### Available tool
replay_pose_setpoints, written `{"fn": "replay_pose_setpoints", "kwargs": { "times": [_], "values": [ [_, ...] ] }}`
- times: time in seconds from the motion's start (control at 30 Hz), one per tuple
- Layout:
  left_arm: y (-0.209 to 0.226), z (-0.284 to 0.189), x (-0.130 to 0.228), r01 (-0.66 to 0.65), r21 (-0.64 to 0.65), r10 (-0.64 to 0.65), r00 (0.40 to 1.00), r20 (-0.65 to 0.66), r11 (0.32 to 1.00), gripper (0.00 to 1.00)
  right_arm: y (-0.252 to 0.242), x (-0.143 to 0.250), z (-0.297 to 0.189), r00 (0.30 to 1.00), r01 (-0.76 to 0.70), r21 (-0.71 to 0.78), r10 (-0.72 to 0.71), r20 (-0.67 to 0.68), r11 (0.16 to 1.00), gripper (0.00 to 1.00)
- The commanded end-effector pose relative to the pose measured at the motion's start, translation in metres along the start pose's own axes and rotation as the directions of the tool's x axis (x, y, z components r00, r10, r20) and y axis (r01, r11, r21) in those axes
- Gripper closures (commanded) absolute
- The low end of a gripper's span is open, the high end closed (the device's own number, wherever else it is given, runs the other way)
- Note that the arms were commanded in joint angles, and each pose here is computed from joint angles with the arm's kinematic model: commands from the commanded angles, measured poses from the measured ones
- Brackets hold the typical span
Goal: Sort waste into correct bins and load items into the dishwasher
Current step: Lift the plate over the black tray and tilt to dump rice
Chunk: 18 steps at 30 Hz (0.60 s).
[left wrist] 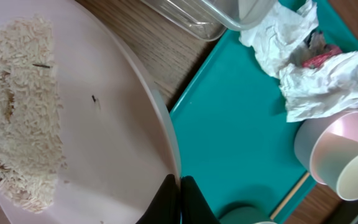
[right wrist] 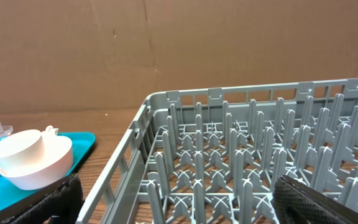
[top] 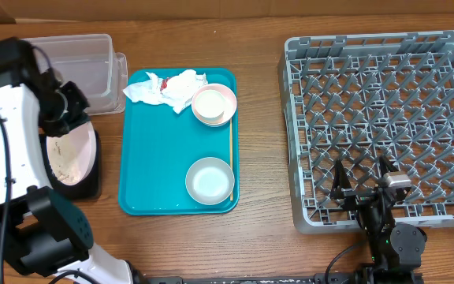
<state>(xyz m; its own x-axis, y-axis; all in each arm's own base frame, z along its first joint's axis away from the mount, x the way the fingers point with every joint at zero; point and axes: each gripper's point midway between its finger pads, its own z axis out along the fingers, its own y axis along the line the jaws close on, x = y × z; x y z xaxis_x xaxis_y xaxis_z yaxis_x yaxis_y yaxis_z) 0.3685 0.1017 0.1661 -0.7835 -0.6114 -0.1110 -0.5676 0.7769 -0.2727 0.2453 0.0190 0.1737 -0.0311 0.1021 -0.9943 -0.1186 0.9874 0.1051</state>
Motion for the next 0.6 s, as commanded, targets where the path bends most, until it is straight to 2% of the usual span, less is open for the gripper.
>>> {"fn": "replay_pose_setpoints", "kwargs": {
  "times": [0.0, 0.23, 0.57],
  "values": [
    [-0.006, -0.01, -0.009, -0.021, 0.141, 0.021, 1.0, 0.003, 0.99, 0.96, -0.001, 0.001, 0.0, 1.0, 0.004, 0.004, -0.004, 0.007, 1.0, 0.0],
    [0.005, -0.027, -0.022, 0.008, 0.309, -0.018, 0.999, 0.028, 0.951, 0.96, -0.001, 0.001, 0.0, 1.0, 0.004, 0.004, -0.004, 0.007, 1.0, 0.0],
    [0.018, -0.05, -0.028, 0.066, 0.471, -0.09, 0.996, 0.027, 0.88, 0.96, -0.001, 0.001, 0.0, 1.0, 0.004, 0.004, -0.004, 0.007, 1.0, 0.0]
  ]
}}
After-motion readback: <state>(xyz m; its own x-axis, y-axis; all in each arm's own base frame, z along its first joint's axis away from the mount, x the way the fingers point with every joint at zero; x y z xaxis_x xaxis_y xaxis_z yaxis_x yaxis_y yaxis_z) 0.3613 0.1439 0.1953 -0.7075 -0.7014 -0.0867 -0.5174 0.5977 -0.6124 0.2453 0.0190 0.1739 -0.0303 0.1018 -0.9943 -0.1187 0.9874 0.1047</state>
